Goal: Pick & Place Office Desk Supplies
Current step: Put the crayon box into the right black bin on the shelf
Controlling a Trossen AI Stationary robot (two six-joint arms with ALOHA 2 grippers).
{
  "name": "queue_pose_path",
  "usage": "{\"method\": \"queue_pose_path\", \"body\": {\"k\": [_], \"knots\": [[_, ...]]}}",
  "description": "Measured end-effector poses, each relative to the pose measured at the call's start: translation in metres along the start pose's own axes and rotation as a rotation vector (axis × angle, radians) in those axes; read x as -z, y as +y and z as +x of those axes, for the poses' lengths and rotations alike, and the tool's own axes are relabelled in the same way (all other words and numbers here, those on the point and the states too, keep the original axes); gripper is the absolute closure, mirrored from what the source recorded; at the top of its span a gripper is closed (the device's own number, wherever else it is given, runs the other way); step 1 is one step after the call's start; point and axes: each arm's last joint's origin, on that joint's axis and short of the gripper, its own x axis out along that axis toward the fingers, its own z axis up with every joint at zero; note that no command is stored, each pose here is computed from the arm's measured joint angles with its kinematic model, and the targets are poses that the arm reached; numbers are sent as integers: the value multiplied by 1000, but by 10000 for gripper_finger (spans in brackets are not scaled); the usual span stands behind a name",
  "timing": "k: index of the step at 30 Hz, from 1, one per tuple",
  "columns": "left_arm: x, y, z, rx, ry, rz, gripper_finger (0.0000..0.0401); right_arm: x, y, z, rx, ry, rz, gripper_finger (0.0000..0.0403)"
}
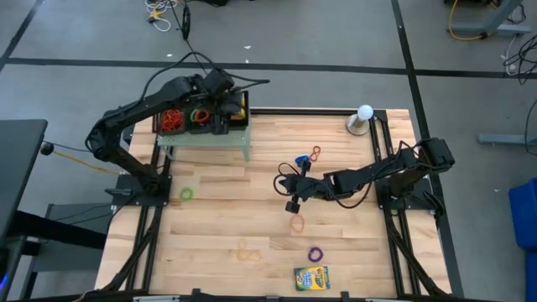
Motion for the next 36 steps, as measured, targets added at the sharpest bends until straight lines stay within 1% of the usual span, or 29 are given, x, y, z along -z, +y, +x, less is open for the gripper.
{"method": "queue_pose_path", "body": {"k": [5,10,16,22,24,26,29,30,32,34,36], "knots": [[-1,1,4,-54,5,-5,256,0,0,0,-4,1,5,387],[-4,2,3,-94,-6,-8,222,0,0,0,-5,1,5,387],[-9,0,1,-180,17,29,204,0,0,0,-5,1,7,387],[-12,-1,-11,-285,29,65,204,0,0,0,-4,0,8,387],[-14,-2,-20,-327,27,56,208,0,0,0,-4,0,9,387],[-17,-4,-32,-373,14,20,215,0,0,0,-4,-1,9,387],[-20,-8,-53,-445,-34,-106,237,-1,-3,1,3,-1,17,387],[-20,-10,-59,-440,-62,-153,249,-1,-4,2,6,-1,21,387],[-18,-19,-67,-379,-100,-223,277,-1,-6,3,11,0,25,387],[-21,-32,-69,-283,-129,-253,314,-1,-7,3,15,1,31,387],[-26,-49,-67,-226,-152,-260,355,-1,-6,3,15,1,33,387]]}}
